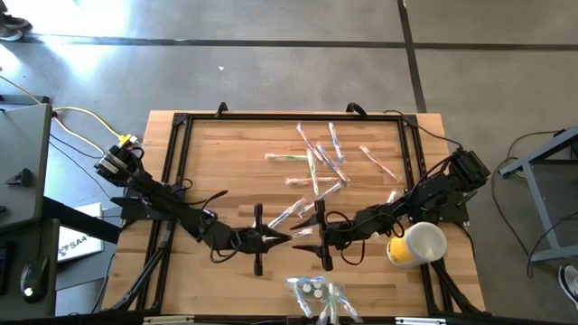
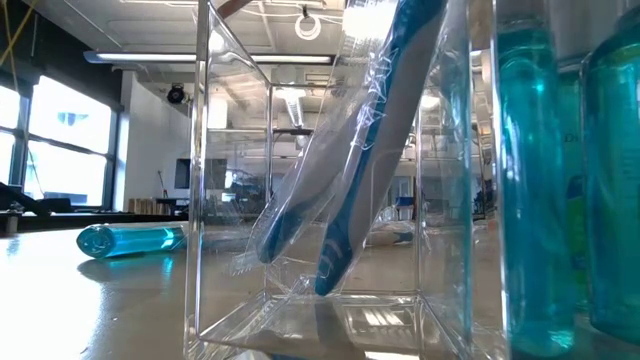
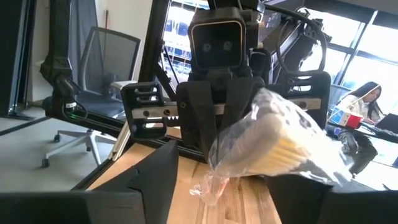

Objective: Pick & Place toothbrushing station
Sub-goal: Put the orange toothbrush into the transparent organizer

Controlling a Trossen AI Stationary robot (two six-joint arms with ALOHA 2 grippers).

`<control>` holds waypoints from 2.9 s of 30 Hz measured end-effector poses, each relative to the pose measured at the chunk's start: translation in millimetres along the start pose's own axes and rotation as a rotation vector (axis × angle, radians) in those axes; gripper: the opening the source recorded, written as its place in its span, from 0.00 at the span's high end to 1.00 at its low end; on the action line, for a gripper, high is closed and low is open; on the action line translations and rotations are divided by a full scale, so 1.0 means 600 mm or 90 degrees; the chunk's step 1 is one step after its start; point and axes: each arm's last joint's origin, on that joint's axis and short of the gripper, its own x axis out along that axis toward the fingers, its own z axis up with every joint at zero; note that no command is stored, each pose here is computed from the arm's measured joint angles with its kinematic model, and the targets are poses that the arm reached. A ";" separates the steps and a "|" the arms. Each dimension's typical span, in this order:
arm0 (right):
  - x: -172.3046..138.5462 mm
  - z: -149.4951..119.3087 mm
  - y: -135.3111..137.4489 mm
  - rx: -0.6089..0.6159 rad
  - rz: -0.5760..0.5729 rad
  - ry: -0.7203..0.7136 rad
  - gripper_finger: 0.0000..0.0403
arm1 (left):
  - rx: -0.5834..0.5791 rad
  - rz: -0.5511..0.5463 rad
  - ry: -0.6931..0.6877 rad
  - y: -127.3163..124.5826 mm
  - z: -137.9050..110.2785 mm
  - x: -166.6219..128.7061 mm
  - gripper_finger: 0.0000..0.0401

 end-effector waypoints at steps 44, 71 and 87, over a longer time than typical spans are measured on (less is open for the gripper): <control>-0.006 0.028 0.028 -0.013 0.099 0.041 0.98 | -0.072 -0.076 -0.014 -0.017 0.005 -0.010 0.53; 0.027 0.033 0.078 0.158 0.269 0.289 0.98 | -0.007 0.087 0.083 -0.064 0.029 -0.108 0.52; 0.050 -0.017 0.063 0.147 0.317 0.327 0.98 | -0.002 0.085 0.094 -0.065 0.024 -0.109 0.52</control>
